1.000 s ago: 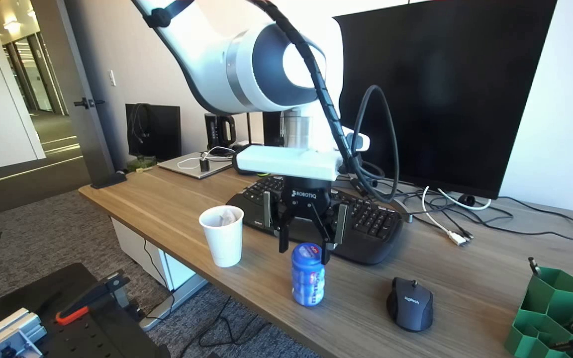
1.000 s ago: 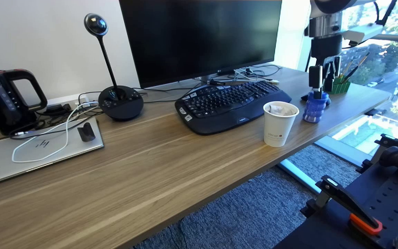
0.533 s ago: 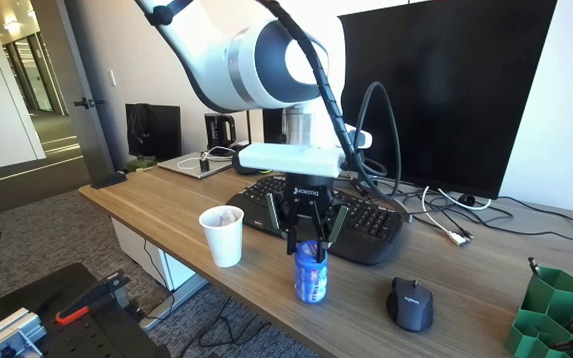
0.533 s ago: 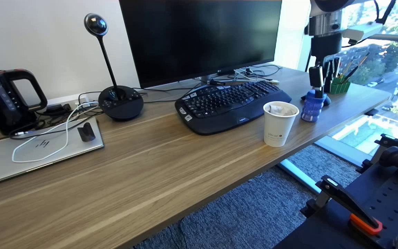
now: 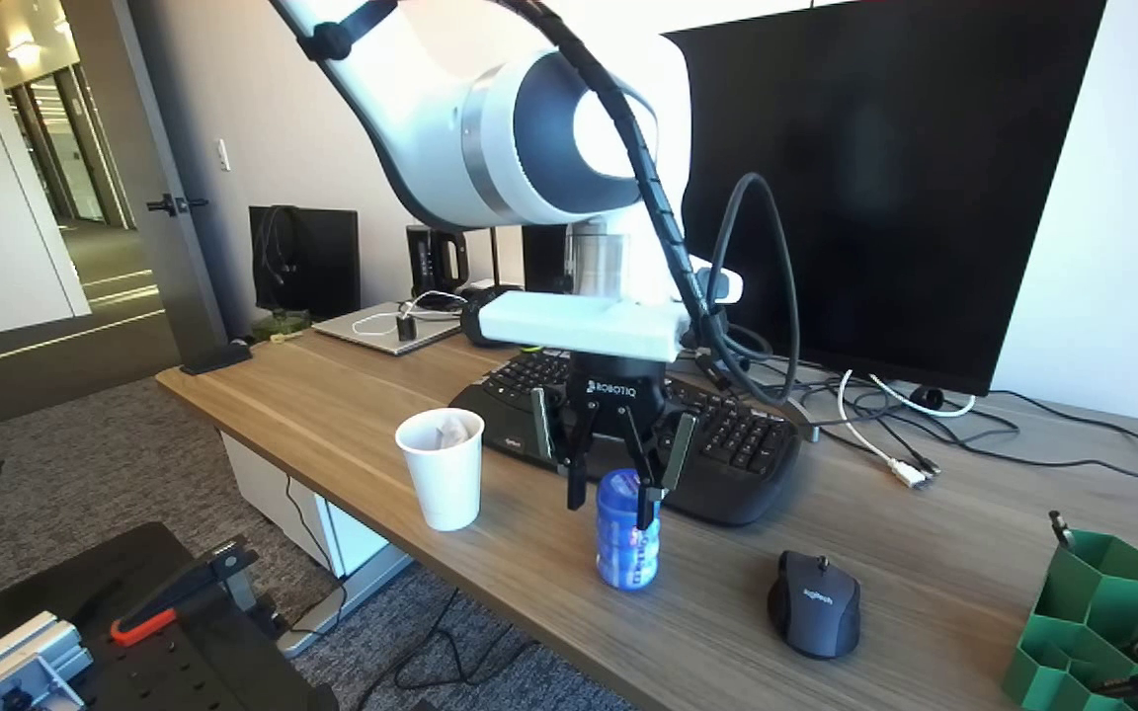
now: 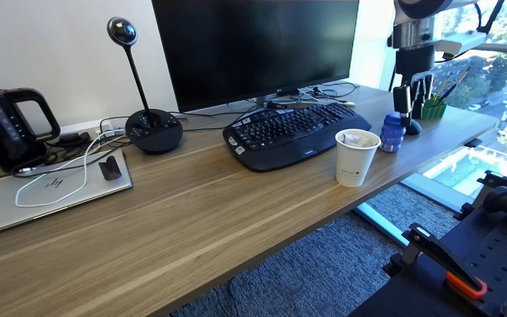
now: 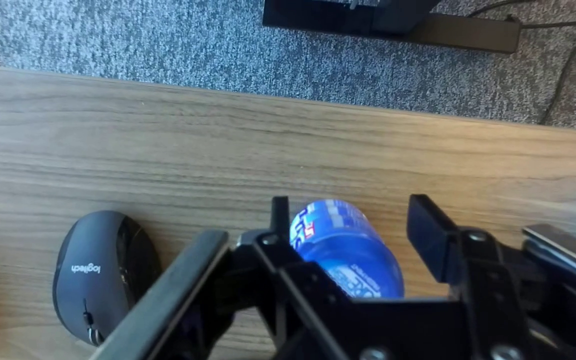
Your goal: Move the bottle to the left
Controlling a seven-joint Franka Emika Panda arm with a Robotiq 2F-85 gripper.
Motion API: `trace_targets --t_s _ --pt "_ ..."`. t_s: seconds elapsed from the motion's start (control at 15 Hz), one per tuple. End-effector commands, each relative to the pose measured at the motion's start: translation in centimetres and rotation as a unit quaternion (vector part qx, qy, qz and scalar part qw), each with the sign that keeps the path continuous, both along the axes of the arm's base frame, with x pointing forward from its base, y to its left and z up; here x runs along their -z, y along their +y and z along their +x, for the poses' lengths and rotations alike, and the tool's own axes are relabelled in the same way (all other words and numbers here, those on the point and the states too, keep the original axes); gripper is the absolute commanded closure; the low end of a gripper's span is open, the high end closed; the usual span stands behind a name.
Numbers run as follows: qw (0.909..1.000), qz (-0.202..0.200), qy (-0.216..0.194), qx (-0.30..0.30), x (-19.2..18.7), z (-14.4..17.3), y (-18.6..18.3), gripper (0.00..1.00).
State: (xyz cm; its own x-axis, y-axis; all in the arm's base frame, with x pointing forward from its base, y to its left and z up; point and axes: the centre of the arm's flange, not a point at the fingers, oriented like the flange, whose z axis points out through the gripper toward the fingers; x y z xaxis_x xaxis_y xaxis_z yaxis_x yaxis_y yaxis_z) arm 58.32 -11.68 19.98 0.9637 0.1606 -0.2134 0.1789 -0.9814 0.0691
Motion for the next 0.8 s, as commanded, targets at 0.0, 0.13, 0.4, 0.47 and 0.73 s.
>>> trace_targets --t_s 0.0,0.13,0.4,0.47,0.73 --pt "1.0 -0.001 0.001 0.008 0.0 0.7 -0.3 0.05" --pt "0.9999 -0.001 -0.001 0.011 -0.1 0.9 -0.4 0.0" --pt "0.9999 -0.002 -0.003 0.016 -0.1 1.4 -0.5 0.0" --pt "0.9999 -0.002 -0.003 0.016 -0.1 1.5 -0.5 0.0" --pt "0.9999 -0.004 -0.003 0.015 0.3 2.0 -0.4 0.0"
